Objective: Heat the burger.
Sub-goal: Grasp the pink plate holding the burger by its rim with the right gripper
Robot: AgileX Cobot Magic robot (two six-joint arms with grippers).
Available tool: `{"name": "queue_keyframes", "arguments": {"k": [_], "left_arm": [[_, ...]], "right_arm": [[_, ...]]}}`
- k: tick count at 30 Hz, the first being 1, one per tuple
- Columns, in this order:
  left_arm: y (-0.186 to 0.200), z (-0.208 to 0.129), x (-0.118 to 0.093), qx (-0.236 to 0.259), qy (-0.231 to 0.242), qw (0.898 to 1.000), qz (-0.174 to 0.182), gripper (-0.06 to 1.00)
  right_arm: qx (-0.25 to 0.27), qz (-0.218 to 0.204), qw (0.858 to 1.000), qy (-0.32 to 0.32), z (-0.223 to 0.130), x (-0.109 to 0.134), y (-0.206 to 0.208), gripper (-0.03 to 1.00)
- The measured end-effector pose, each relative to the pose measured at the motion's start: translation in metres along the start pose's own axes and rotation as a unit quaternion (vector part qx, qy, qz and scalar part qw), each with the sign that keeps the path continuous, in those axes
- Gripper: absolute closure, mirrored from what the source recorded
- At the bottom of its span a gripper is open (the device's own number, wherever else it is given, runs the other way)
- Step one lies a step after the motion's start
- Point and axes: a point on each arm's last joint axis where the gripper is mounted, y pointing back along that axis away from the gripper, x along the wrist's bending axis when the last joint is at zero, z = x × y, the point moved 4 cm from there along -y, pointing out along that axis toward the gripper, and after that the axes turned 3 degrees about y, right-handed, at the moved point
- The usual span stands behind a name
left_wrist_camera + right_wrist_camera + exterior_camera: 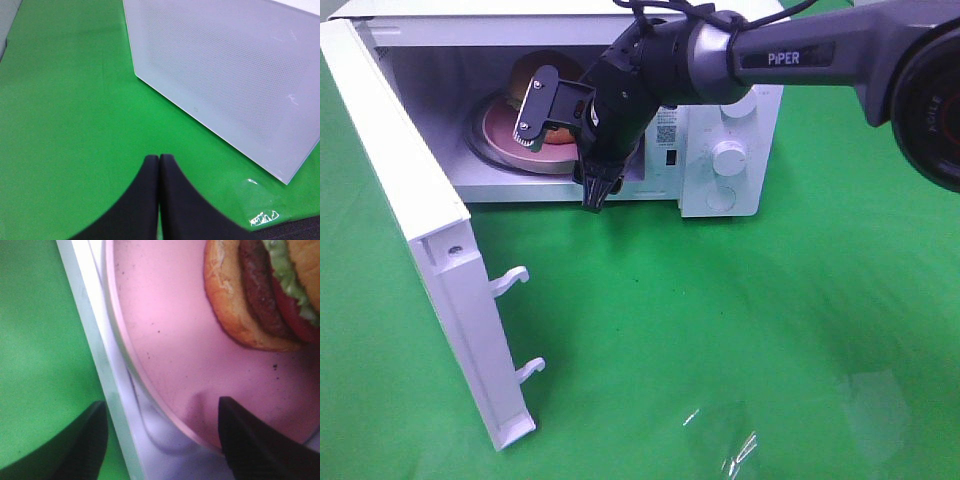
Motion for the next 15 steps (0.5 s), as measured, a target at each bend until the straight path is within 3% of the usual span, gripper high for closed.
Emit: {"name": "queue_keyframes", "arguments": {"k": [15], "left_arm": [[0.000, 0.000, 0.000, 0.000, 0.000, 1.000, 0.000, 0.94]], "right_arm": [[-0.011, -0.003, 1.000, 0.001, -0.005, 0.005, -0.017, 0.37]]}}
